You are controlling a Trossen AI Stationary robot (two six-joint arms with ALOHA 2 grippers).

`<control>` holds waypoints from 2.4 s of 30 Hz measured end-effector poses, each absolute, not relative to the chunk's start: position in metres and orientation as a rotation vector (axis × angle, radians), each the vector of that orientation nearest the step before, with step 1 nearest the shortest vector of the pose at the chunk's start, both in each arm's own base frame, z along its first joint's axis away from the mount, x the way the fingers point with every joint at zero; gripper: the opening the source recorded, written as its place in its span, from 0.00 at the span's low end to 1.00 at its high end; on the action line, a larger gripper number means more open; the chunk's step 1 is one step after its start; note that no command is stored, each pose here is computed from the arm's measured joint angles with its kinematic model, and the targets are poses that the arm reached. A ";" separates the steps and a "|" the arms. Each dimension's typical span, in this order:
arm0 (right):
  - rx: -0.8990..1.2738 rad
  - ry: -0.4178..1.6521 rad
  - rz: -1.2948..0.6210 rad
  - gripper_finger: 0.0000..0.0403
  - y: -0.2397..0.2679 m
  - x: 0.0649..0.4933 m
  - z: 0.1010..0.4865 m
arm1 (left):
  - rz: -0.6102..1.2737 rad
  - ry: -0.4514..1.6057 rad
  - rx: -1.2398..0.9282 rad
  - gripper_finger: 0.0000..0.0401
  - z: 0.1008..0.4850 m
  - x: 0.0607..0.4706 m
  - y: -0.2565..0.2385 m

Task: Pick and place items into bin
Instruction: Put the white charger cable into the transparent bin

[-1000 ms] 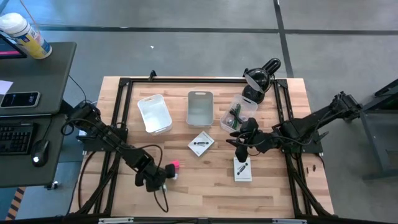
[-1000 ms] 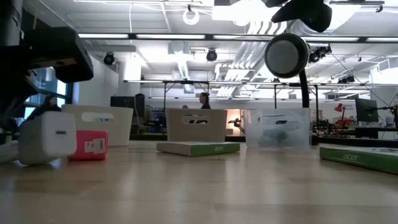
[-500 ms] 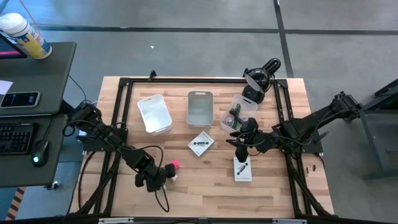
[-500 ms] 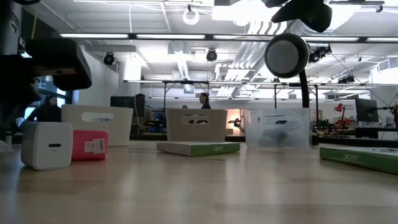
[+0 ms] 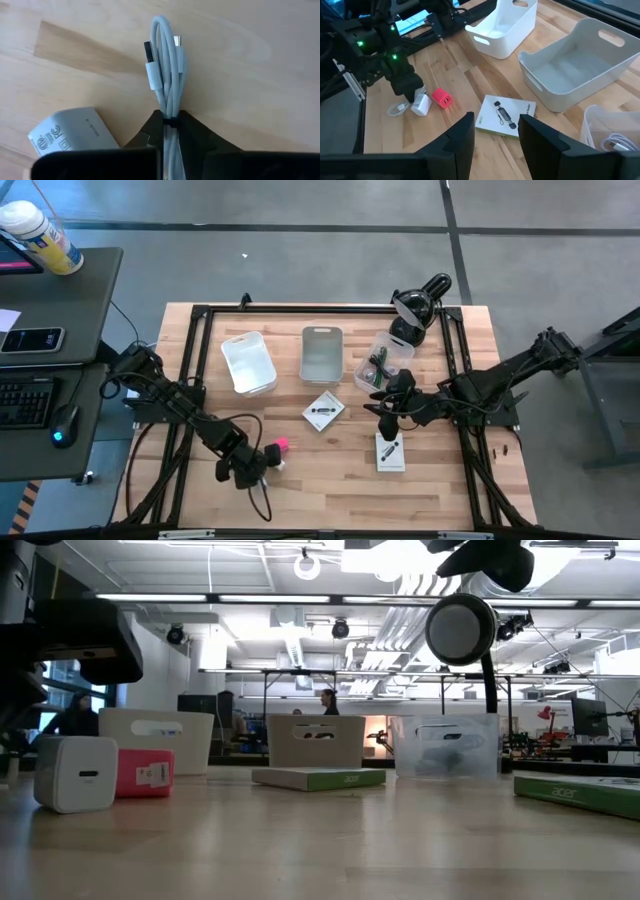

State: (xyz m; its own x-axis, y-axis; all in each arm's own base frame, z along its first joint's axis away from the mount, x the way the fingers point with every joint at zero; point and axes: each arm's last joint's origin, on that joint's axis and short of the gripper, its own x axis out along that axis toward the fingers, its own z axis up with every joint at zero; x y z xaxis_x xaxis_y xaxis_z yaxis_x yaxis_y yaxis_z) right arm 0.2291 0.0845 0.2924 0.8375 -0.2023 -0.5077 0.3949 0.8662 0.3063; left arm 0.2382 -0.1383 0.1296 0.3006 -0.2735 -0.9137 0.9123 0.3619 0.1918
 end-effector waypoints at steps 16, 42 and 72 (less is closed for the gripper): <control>0.409 0.500 -0.324 0.35 0.084 0.228 0.291 | -0.930 0.922 0.859 0.00 0.164 0.243 -0.141; 0.441 0.530 -0.269 0.34 0.098 0.222 0.290 | -0.530 0.657 0.866 0.00 0.182 0.367 -0.078; 0.558 0.728 -0.255 0.34 0.149 0.242 0.233 | -0.725 0.888 0.711 0.44 0.190 0.394 -0.085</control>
